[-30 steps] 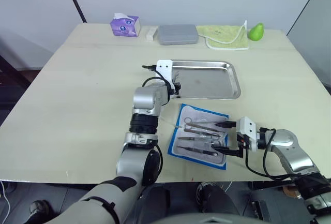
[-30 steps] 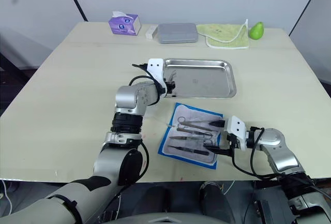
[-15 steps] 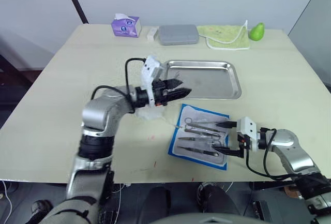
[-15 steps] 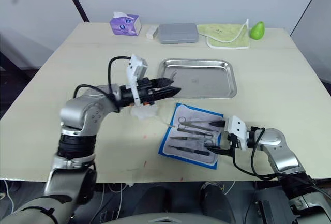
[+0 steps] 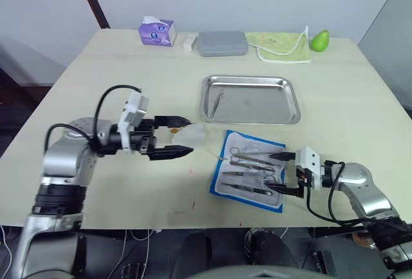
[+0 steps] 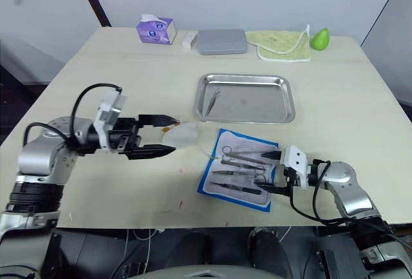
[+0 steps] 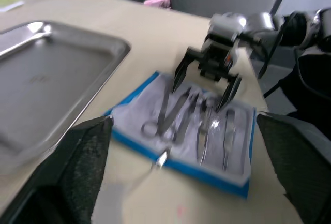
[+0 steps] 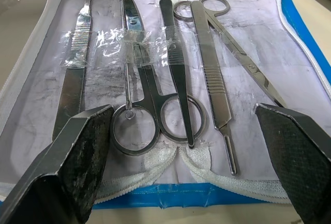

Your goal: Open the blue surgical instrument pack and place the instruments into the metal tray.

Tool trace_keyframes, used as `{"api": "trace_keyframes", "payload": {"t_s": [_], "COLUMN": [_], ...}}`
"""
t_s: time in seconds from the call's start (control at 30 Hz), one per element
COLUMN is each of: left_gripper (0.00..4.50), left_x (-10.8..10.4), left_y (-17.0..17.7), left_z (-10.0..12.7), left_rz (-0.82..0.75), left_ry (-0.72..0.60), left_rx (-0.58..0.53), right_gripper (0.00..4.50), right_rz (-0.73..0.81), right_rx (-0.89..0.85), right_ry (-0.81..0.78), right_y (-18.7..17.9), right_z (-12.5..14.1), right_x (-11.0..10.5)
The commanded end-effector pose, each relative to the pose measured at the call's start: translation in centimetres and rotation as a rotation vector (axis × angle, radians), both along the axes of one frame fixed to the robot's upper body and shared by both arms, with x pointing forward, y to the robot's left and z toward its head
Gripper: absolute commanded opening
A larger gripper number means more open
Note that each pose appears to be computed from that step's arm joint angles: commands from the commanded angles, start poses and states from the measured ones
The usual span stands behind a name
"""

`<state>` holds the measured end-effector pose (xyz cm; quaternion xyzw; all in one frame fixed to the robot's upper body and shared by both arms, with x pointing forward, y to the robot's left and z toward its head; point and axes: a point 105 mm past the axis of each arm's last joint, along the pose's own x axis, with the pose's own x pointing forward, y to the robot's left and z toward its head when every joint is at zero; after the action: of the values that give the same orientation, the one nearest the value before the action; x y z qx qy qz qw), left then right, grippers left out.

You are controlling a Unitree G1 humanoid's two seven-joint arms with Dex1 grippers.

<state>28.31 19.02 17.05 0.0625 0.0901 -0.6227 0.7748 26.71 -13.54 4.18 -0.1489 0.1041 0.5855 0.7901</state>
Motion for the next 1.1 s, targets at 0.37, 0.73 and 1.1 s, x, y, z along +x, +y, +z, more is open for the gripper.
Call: {"api": "trace_keyframes", "payload": {"t_s": [0.37, 0.73, 1.1], "left_gripper": [4.46, 2.66, 2.66], "left_x": [0.6, 2.3, 3.8], "left_y": [-1.7, -7.0, -10.9], "left_z": [0.6, 0.0, -3.1], "left_rz": [-0.048, -0.208, -0.271], "left_ry": [-0.084, -0.13, -0.188], "left_rx": [0.091, 0.217, 0.377], "right_gripper": [4.5, 4.5, 4.5], "right_rz": [-0.067, -0.08, -0.096], "right_rx": [-0.081, -0.084, -0.079], "right_ry": [0.154, 0.138, 0.13], "right_y": [-2.1, -1.8, -1.4], "right_z": [-3.9, -3.7, -3.7], "right_x": [-2.5, -3.1, -3.2]}}
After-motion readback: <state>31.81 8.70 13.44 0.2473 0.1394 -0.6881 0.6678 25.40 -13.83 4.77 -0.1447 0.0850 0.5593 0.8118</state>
